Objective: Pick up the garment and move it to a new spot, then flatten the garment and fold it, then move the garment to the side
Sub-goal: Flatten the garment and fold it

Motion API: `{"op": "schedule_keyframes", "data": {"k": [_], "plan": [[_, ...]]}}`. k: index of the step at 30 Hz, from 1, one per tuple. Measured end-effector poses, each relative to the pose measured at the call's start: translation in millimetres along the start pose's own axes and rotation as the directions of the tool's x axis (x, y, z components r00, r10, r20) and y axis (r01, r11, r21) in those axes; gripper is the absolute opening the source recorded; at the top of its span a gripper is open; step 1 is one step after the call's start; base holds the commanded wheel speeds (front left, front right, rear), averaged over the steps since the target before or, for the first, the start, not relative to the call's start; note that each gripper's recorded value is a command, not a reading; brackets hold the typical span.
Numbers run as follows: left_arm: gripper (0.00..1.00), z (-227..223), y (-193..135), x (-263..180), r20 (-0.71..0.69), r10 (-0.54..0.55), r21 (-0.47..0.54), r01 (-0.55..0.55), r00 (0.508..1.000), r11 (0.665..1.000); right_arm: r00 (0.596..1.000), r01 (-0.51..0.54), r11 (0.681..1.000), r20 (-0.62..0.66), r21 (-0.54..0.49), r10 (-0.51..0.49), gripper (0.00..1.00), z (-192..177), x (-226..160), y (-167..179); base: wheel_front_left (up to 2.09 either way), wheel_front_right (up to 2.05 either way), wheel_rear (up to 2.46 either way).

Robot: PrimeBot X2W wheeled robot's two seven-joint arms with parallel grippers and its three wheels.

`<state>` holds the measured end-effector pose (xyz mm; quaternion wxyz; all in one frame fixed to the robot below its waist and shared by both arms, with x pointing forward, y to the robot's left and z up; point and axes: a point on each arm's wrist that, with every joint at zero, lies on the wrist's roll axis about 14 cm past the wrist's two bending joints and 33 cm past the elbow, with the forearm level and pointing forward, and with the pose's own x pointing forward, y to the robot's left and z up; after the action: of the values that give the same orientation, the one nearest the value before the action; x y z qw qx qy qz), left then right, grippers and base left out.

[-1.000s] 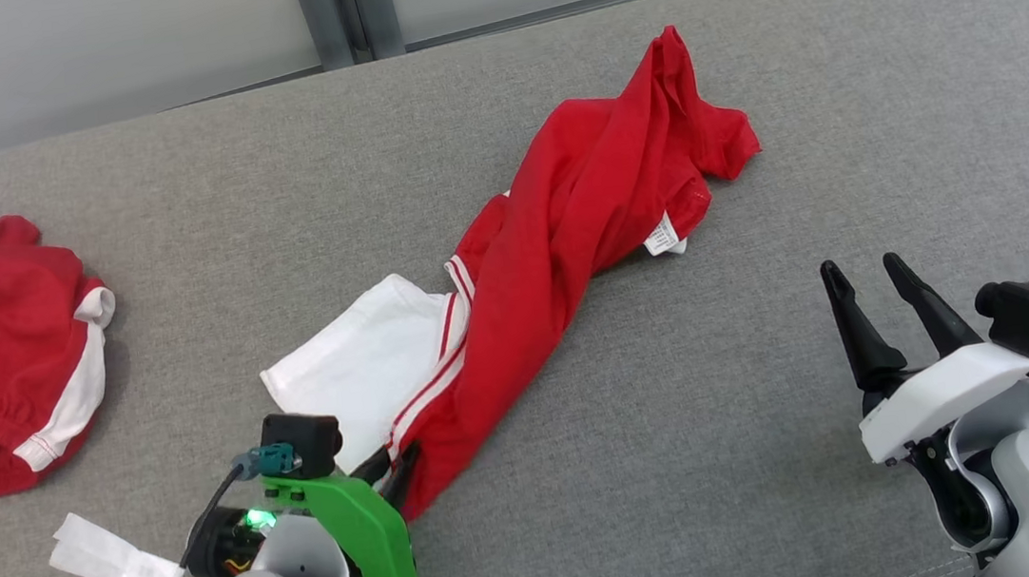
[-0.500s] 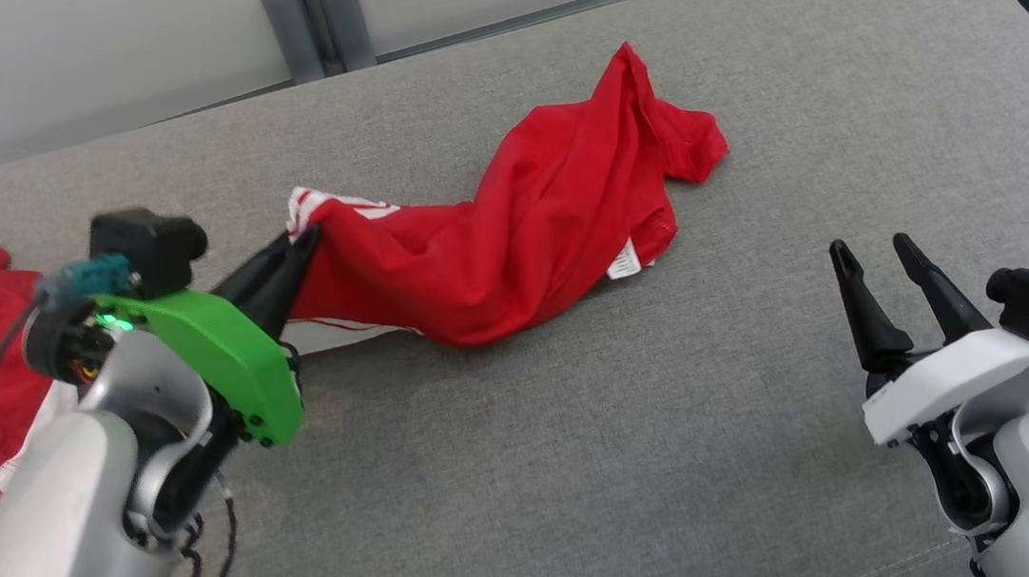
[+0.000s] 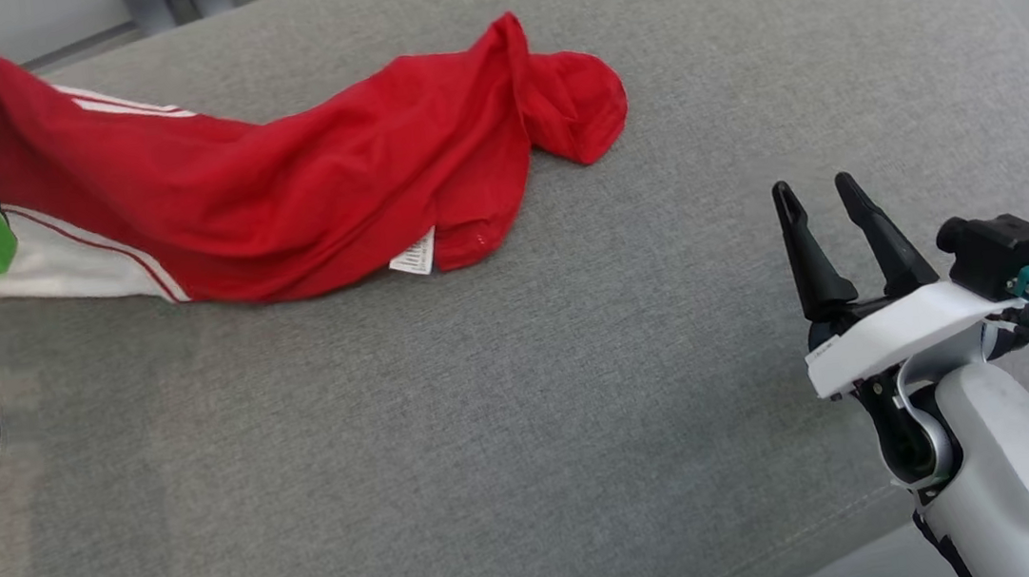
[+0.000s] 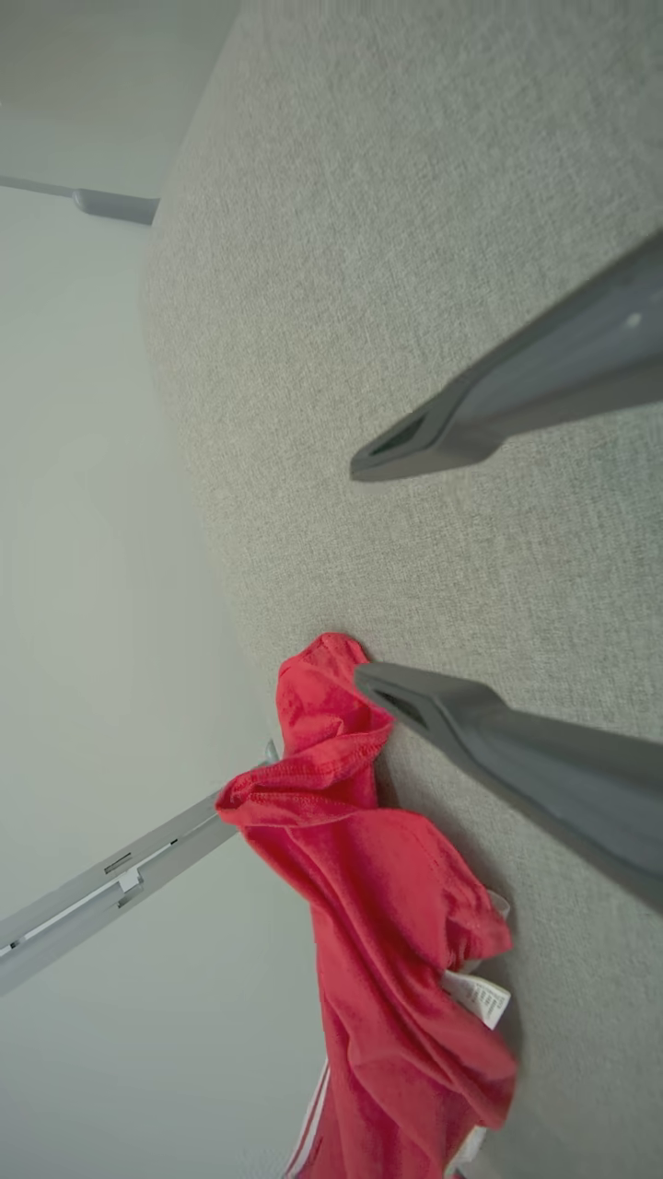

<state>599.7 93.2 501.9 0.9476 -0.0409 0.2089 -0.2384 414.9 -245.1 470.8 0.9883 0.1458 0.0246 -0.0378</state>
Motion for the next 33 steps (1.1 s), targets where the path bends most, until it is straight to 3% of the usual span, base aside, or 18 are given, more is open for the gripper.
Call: {"op": "schedule_keyframes", "data": {"k": [1,2,9,15,19,26,33], "plan": [[0.42,-7.9,4.3,7.9,-0.017,0.011,-0.014,-0.011,1.0,1.0,1.0,0.009,1.0,-0.001,-0.003,-0.009,1.0,-0.8,-0.2,-3.1,0.0,0.0,0.0],[1.0,-15.2,5.8,14.1,-0.033,0.014,-0.027,-0.015,0.999,1.0,1.0,0.017,1.0,-0.007,-0.004,-0.017,1.0,-2.5,-0.7,-5.6,0.0,0.0,0.0],[1.0,-48.9,-18.4,42.2,-0.069,-0.05,-0.048,0.047,0.996,0.998,0.996,0.085,0.996,-0.037,-0.029,-0.086,1.0,-11.4,-11.8,-31.0,0.0,0.0,0.0],[1.0,-29.0,-36.8,25.8,0.052,-0.11,-0.004,0.11,0.993,0.994,0.996,0.069,0.997,-0.059,-0.031,-0.071,1.0,-18.6,-18.1,-27.8,0.0,0.0,0.0],[1.0,-29.9,-31.9,2.5,0.101,-0.101,-0.014,0.103,0.99,0.995,0.997,0.029,0.999,-0.073,-0.029,-0.031,1.0,-22.0,-15.0,-17.0,0.0,0.0,0.0],[1.0,-22.9,-22.2,-57.6,0.293,-0.011,0.012,0.008,0.956,1.0,0.993,-0.081,0.997,-0.084,-0.011,0.08,1.0,-23.5,-2.9,18.5,0.0,0.0,0.0],[1.0,-45.3,-21.6,-123.6,0.409,0.163,-0.11,-0.129,0.898,0.986,0.974,-0.201,0.98,-0.105,0.014,0.201,1.0,-27.1,6.2,61.6,0.0,0.0,0.0]]}}
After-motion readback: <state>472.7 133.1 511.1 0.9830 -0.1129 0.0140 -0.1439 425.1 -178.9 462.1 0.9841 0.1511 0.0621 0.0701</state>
